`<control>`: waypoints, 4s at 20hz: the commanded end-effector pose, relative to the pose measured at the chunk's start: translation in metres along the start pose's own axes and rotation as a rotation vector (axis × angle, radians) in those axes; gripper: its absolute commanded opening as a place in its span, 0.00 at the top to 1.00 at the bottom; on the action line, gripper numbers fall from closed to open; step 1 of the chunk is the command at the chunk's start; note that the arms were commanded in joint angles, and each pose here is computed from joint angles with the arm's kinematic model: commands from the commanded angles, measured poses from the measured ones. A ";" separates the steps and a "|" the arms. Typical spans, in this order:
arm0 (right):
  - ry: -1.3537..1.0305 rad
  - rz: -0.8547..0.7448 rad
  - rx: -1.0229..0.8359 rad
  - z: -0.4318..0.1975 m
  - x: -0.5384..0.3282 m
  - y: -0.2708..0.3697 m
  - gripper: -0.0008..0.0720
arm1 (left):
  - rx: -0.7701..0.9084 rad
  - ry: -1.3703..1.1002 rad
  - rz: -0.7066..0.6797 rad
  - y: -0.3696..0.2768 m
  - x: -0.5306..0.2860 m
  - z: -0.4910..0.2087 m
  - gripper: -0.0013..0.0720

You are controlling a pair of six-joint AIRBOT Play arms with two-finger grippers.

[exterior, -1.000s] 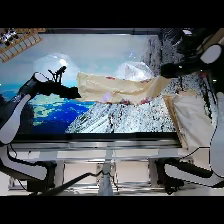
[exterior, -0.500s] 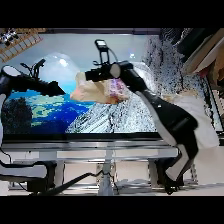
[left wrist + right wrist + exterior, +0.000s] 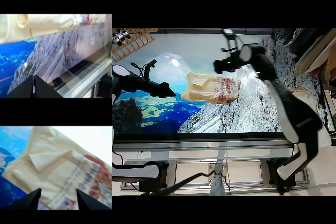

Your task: Fold the clothes and pants, and hang the long-sleeved shirts on hangers.

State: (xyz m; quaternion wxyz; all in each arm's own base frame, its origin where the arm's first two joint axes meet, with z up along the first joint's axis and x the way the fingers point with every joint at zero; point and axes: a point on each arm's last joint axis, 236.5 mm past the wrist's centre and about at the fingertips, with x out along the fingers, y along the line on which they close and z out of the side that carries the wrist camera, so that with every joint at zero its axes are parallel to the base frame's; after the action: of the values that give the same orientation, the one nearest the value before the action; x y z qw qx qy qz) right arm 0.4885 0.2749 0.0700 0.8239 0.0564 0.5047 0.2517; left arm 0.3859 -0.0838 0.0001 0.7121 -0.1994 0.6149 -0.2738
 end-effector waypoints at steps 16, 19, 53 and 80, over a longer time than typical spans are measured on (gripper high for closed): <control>0.121 0.402 0.698 -0.081 0.096 -0.090 0.23 | 0.008 0.014 -0.003 -0.003 0.001 -0.003 0.98; 0.074 0.374 0.631 -0.052 0.080 -0.087 0.97 | 0.009 0.021 -0.006 -0.004 0.001 -0.004 0.98; -0.515 -0.725 1.020 -0.289 -0.418 -0.332 0.20 | -0.023 0.160 0.197 0.035 -0.020 -0.033 0.98; -0.880 -0.174 -0.018 0.025 -0.123 -0.069 0.86 | 0.241 -0.815 0.688 -0.033 -0.252 0.081 0.97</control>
State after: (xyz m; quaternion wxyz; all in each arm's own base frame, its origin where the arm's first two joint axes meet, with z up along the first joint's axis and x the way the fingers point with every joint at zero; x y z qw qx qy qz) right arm 0.4861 0.1636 0.1465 0.9751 0.1063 0.1316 0.1431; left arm 0.4373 0.0462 0.2258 0.9584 0.0055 0.2852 0.0058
